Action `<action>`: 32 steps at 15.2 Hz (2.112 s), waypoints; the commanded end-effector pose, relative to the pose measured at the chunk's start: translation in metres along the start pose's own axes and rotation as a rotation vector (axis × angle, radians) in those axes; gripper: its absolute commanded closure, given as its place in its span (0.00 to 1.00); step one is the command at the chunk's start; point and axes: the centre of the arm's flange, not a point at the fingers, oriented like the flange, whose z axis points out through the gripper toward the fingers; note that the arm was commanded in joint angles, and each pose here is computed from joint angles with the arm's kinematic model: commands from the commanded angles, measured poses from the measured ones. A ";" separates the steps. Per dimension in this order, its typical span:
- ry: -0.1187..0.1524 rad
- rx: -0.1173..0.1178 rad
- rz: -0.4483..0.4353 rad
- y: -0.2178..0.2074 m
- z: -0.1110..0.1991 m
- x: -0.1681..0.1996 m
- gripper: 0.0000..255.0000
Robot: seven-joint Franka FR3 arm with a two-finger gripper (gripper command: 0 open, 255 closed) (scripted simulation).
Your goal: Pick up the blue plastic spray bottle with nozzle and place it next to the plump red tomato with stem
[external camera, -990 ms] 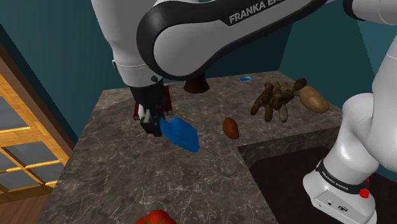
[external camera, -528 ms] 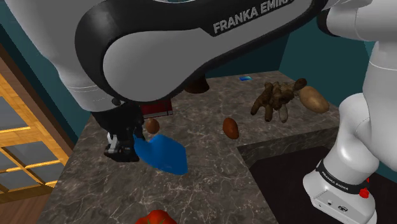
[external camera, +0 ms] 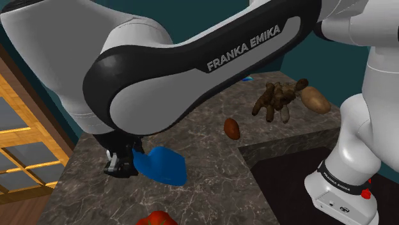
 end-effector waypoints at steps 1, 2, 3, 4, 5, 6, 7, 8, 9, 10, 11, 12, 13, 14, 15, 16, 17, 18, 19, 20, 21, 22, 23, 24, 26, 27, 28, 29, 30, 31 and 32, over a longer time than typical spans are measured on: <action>-0.006 0.000 -0.001 -0.002 0.014 0.000 1.00; -0.006 0.000 -0.001 -0.003 0.019 0.000 1.00; -0.006 0.000 -0.001 -0.003 0.025 0.000 1.00; -0.006 0.000 -0.001 -0.004 0.030 0.000 1.00; -0.006 0.000 -0.001 -0.005 0.035 0.000 1.00; -0.006 0.000 -0.001 -0.005 0.040 0.000 1.00; -0.006 0.000 -0.001 -0.006 0.045 0.000 1.00; -0.006 0.000 -0.001 -0.007 0.051 0.000 1.00; -0.006 0.000 -0.001 -0.007 0.056 0.000 1.00; -0.006 0.000 -0.001 -0.008 0.061 0.000 1.00; -0.006 0.000 -0.001 -0.009 0.066 0.000 1.00; -0.006 0.000 -0.001 -0.009 0.072 0.000 1.00; -0.006 0.000 -0.001 -0.010 0.077 0.000 1.00; -0.006 0.000 -0.001 -0.011 0.082 0.000 1.00; -0.006 0.000 -0.001 -0.011 0.087 0.000 1.00; -0.006 0.000 -0.001 -0.012 0.093 0.000 1.00; -0.006 0.000 -0.001 -0.013 0.099 0.000 1.00; -0.006 0.000 -0.001 -0.013 0.099 0.000 1.00; -0.006 0.000 -0.001 -0.013 0.099 0.000 1.00; -0.006 0.000 -0.001 -0.013 0.099 0.000 1.00; -0.006 0.000 -0.001 -0.013 0.099 0.000 1.00; -0.006 0.000 -0.001 -0.013 0.099 0.000 1.00; -0.006 0.000 -0.001 -0.013 0.099 0.000 1.00; -0.006 0.000 -0.001 -0.013 0.099 0.000 1.00; -0.006 0.000 -0.001 -0.013 0.099 0.000 0.00; -0.006 0.000 -0.001 -0.013 0.099 0.000 0.00; -0.006 0.000 -0.001 -0.013 0.099 0.000 0.00; -0.006 0.000 -0.001 -0.013 0.099 0.000 0.00; -0.006 0.000 -0.001 -0.013 0.099 0.000 0.00; -0.006 0.000 -0.001 -0.013 0.099 0.000 0.00; -0.006 0.000 -0.001 -0.013 0.086 0.000 0.00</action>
